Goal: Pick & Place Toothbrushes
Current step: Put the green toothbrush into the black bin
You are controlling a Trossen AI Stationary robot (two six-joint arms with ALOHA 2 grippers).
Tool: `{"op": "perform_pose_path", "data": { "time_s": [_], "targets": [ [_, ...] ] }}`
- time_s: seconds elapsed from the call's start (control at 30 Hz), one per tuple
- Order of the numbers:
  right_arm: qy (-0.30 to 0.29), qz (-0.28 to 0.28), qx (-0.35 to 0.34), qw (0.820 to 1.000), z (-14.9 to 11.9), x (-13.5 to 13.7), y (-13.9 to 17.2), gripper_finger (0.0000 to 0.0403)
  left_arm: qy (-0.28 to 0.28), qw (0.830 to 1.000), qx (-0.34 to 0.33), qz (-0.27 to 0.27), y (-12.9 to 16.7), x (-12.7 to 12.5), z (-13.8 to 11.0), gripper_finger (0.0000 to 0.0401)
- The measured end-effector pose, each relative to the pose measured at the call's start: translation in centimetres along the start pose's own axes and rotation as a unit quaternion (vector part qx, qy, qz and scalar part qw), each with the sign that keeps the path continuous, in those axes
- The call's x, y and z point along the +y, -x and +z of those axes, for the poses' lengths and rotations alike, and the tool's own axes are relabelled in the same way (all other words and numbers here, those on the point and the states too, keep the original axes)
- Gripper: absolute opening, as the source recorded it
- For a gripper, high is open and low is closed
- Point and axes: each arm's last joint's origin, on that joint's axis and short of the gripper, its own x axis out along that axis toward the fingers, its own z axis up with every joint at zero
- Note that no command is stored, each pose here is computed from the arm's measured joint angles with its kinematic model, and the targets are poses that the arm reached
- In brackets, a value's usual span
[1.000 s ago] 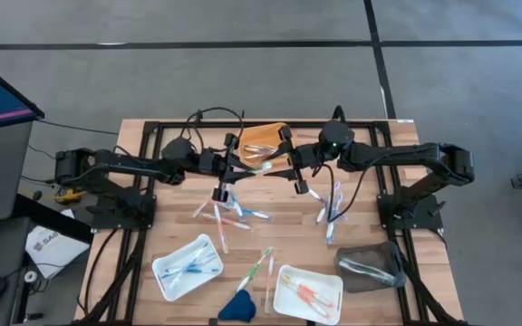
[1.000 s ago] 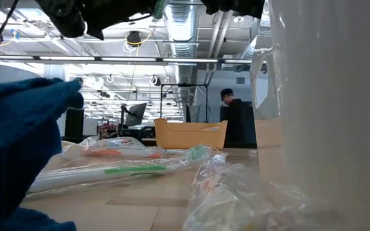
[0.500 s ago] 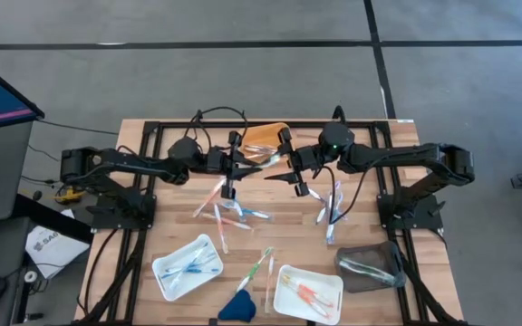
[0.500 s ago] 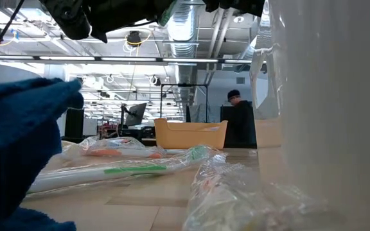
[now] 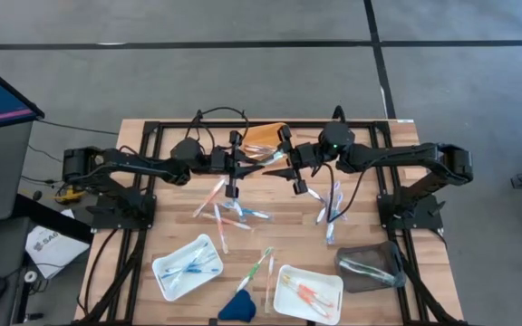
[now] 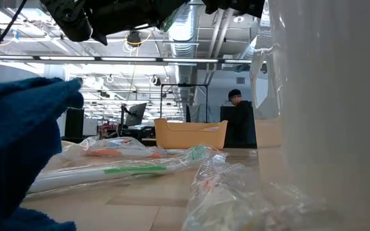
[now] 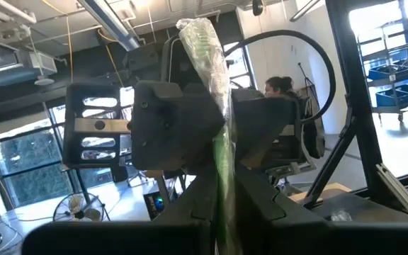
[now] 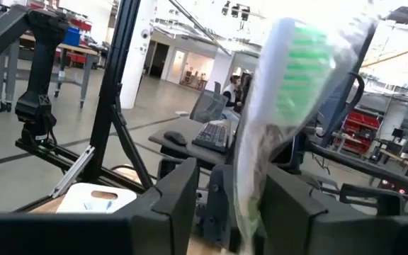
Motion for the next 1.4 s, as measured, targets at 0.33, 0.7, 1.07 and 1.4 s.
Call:
{"op": "perform_pose_path", "data": {
  "time_s": [0.33, 0.7, 1.07, 1.4],
  "targets": [
    [-0.002, -0.002, 0.005, 1.0, -0.1, 0.0, 0.0, 0.0087, 0.001, 1.0, -0.001, -0.002, 0.0, -0.1, 0.0, 0.0018],
    [-0.013, -0.045, 0.04, 0.998, -0.7, -0.8, 0.4, 0.0019, 0.002, 1.0, 0.002, 0.0, 0.0, -0.1, 0.0, 0.0065],
    [-0.033, -0.077, 0.071, 0.994, -0.9, -1.8, 1.6, 0.0015, 0.003, 0.998, 0.029, 0.063, 0.7, 0.4, 1.6, 0.0141],
    [-0.038, -0.131, 0.123, 0.983, -0.2, -2.4, 3.3, 0.0016, 0.008, 0.997, 0.05, 0.06, 2.8, 0.3, 4.5, 0.016]
  ]
}}
